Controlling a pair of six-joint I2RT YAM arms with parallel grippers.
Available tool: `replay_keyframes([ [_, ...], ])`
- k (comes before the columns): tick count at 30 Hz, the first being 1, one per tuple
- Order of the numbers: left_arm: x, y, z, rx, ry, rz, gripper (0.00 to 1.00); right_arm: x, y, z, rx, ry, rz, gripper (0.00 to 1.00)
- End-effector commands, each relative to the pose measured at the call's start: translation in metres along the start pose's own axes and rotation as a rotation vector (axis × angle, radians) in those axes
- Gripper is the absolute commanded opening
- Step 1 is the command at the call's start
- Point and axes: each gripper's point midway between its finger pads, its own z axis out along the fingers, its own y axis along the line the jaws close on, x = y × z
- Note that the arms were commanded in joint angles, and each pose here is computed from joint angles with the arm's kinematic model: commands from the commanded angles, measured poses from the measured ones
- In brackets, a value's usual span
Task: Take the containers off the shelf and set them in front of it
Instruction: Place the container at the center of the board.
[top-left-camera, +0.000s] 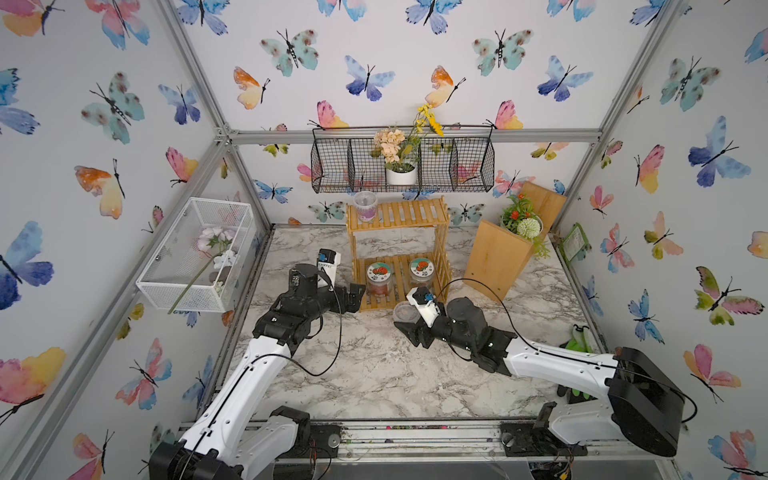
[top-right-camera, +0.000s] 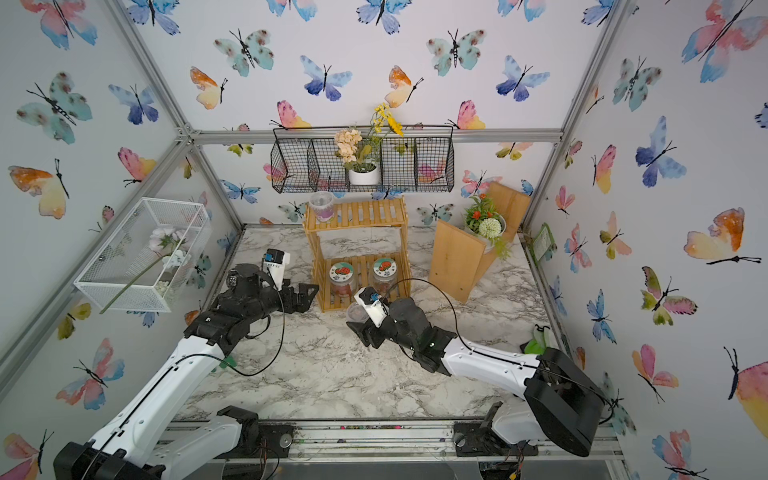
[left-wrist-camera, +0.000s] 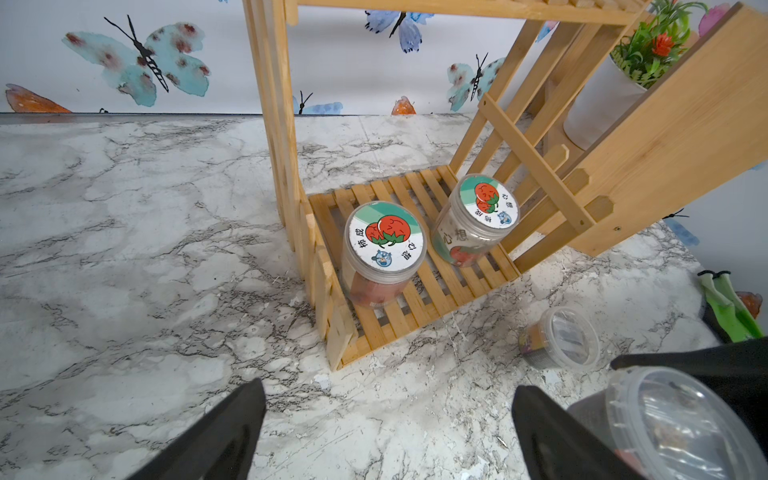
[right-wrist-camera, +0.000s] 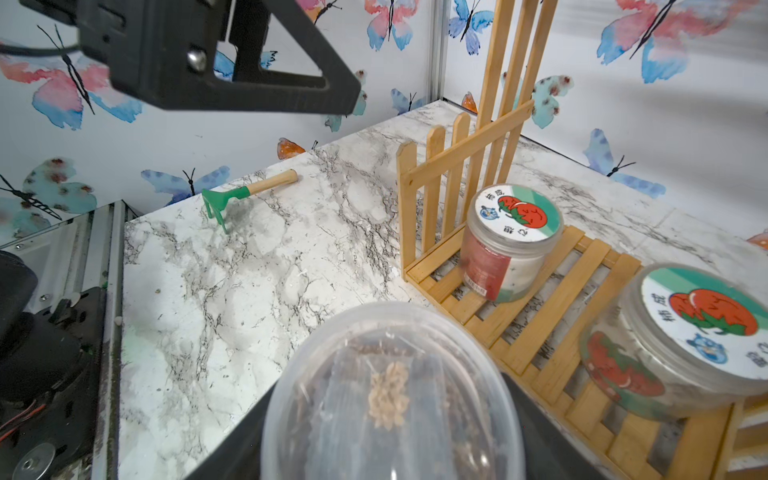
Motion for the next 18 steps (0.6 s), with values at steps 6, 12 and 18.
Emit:
replay_keyframes([
  [6, 0.012, -0.003, -0.006, 0.023, 0.03, 0.003, 0.99, 0.023, -0.01, 0.015, 0.114, -0.03, 0.039, 0.56],
  [12, 0.014, -0.003, -0.007, 0.02, 0.035, 0.005, 0.99, 0.036, -0.021, 0.028, 0.192, -0.028, 0.057, 0.56],
  [18, 0.014, -0.003, -0.009, 0.02, 0.035, 0.005, 0.99, 0.051, -0.031, 0.037, 0.251, -0.01, 0.089, 0.56],
])
